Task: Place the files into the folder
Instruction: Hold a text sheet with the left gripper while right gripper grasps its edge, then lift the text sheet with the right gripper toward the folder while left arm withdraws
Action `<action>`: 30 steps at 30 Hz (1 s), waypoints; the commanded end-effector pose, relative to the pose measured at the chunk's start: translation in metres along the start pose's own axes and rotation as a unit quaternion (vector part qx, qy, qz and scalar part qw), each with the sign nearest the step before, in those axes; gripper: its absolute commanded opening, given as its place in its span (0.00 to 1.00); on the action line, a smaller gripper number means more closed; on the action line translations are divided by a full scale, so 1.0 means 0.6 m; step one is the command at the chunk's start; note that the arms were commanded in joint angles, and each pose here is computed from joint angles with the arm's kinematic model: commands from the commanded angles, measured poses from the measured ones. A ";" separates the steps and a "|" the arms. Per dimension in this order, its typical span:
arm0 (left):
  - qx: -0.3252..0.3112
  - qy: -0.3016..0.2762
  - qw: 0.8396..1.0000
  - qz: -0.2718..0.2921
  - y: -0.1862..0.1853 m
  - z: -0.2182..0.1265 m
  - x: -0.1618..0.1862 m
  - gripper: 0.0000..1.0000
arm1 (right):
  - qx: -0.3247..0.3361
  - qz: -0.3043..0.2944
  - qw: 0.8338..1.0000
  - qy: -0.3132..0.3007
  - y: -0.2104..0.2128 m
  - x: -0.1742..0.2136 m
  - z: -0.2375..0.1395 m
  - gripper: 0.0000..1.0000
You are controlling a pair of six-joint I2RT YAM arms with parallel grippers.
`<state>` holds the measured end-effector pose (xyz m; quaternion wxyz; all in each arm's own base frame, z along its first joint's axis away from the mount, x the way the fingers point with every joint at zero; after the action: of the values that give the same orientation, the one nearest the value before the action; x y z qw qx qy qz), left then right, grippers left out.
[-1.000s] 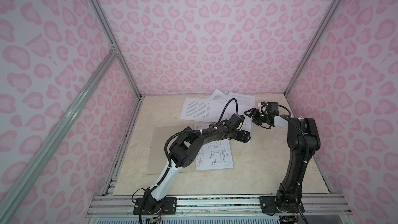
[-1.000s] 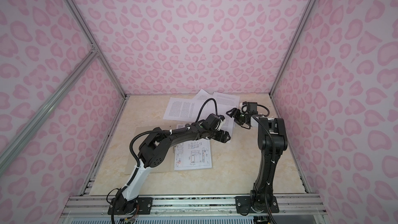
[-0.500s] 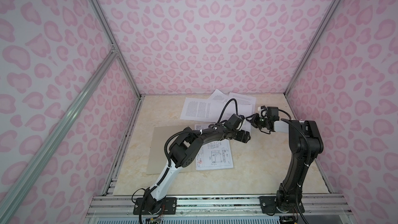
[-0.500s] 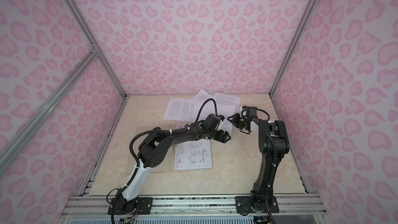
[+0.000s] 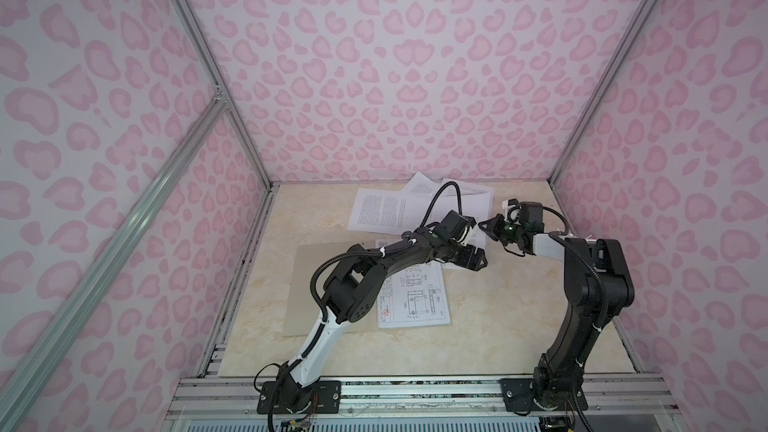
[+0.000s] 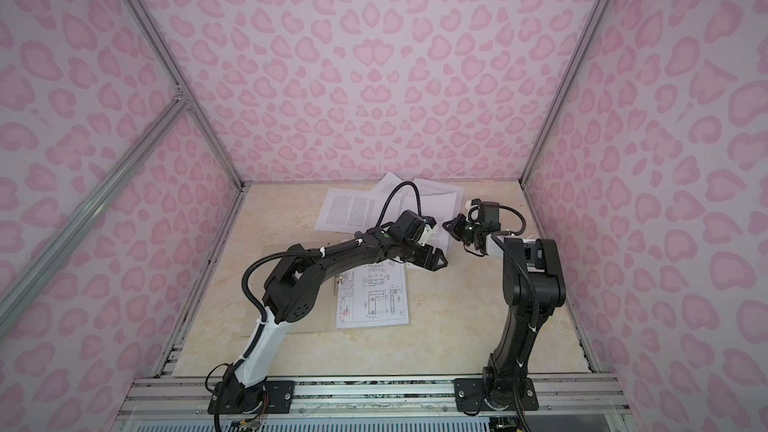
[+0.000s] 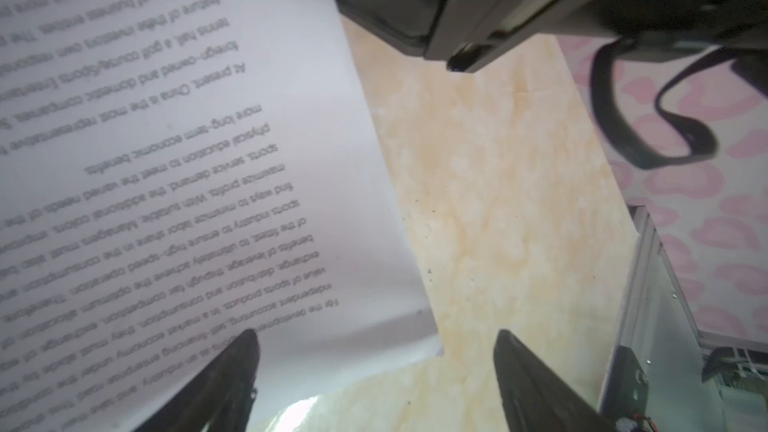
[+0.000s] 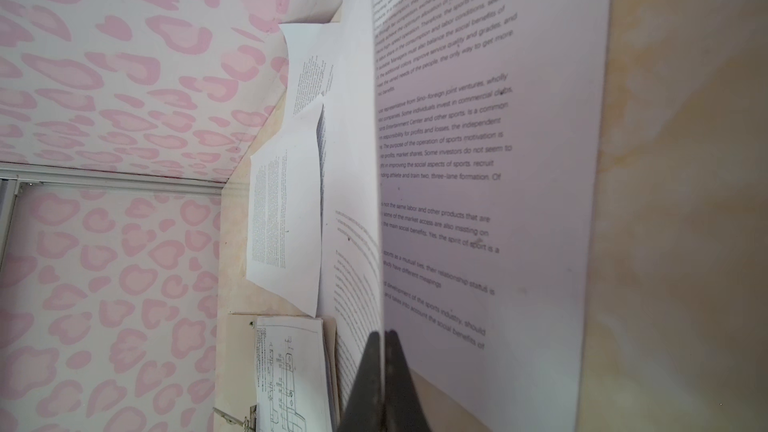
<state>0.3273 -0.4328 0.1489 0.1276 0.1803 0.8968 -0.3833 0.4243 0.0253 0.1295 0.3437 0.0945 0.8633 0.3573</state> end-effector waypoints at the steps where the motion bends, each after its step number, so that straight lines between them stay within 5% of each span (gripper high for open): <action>1: 0.090 -0.041 0.994 0.049 -0.115 -0.131 -0.034 0.90 | 0.023 -0.003 1.000 -0.015 0.005 -0.006 -0.019 0.00; 10: 0.111 -0.145 0.979 0.094 -0.193 -0.347 0.011 0.89 | 0.078 -0.034 0.995 -0.049 0.048 -0.024 -0.088 0.00; 19: -0.037 -0.266 0.952 0.149 -0.068 -0.483 0.195 0.97 | 0.140 -0.115 0.981 -0.074 0.173 -0.031 -0.173 0.00; 25: -0.107 -0.305 0.940 0.107 0.008 -0.530 0.288 0.98 | 0.079 -0.195 0.976 -0.062 0.304 0.004 -0.191 0.00; 30: -0.175 -0.338 0.923 0.062 0.064 -0.562 0.347 0.98 | -0.046 -0.246 0.968 -0.015 0.429 0.061 -0.179 0.00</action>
<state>0.1291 -0.1389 0.2912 0.4625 0.1246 0.8196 -0.3143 0.3184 0.1416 0.3359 0.4602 -0.0877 0.8421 0.2671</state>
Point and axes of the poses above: each gripper's point midway between its finger pads, its own z axis out along the fingers, its own y axis along the line the jaws close on, x = y × z, the point moved 9 cm from there along -z, back along the fingers, and after that the axes turned 13 degrees about -z, right-handed, at the moved point
